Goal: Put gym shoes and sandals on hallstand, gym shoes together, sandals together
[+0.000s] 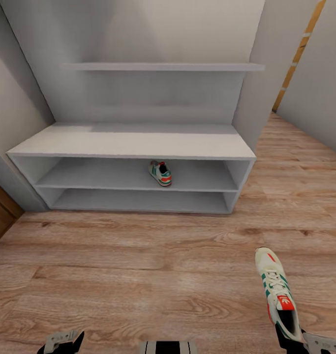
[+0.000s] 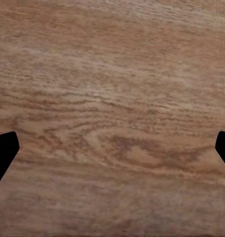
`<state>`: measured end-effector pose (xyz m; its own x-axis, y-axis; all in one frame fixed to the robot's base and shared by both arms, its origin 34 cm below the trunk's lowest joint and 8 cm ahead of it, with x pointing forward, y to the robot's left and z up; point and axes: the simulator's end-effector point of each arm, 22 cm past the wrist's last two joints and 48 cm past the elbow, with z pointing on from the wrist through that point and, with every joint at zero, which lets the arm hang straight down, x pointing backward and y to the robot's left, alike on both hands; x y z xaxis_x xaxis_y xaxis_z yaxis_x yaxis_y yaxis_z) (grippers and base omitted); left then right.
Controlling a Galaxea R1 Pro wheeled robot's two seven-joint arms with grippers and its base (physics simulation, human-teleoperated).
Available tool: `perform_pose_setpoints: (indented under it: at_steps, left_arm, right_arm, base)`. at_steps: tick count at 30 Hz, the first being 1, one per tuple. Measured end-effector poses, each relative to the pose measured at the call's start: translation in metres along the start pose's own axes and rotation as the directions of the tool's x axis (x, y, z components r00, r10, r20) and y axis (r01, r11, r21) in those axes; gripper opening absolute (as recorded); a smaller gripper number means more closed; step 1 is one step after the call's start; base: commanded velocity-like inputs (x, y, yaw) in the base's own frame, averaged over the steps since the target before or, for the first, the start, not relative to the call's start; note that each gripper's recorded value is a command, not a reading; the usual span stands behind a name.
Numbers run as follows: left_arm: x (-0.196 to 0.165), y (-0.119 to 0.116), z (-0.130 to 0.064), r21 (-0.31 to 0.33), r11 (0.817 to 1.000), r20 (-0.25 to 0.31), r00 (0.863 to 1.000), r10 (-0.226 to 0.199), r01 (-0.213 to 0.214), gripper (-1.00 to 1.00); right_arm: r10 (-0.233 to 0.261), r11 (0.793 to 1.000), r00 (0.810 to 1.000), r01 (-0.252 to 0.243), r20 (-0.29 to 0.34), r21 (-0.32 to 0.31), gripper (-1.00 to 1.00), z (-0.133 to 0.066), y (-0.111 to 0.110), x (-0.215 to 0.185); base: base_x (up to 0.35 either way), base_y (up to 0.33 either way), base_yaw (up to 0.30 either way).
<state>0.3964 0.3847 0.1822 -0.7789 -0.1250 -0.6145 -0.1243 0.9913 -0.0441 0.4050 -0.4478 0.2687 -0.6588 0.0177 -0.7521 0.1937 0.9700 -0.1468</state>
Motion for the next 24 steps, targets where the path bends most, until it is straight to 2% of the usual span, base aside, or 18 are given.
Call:
perform_pose_setpoints:
  at_steps: [14,17,22,24]
  left_arm:
    - [-0.002,-0.002,0.0,0.005,1.0,0.003,1.0,0.002,-0.002,1.0]
    - [-0.004,-0.008,0.001,0.025,1.0,0.008,1.0,0.005,-0.005,1.0]
    - [-0.01,-0.031,0.001,0.129,0.992,0.02,1.0,0.006,-0.009,1.0]
    - [-0.015,-0.048,-0.002,0.215,0.977,0.03,1.0,0.001,-0.007,1.0]
  right_arm:
    - [-0.002,1.0,1.0,0.002,0.003,0.001,-1.0,0.0,0.0,-0.002]
    - [-0.001,1.0,1.0,0.001,0.002,-0.003,-1.0,0.0,0.002,-0.001]
    - [0.002,1.0,1.0,-0.002,-0.007,-0.014,-1.0,0.001,0.007,0.003]
    - [0.014,0.999,1.0,-0.014,-0.024,-0.033,-1.0,0.002,0.016,0.01]
  base:
    - [-0.013,0.016,0.024]
    - [0.0,0.0,0.0]
    - [0.0,0.0,0.0]
    - [0.0,0.0,0.0]
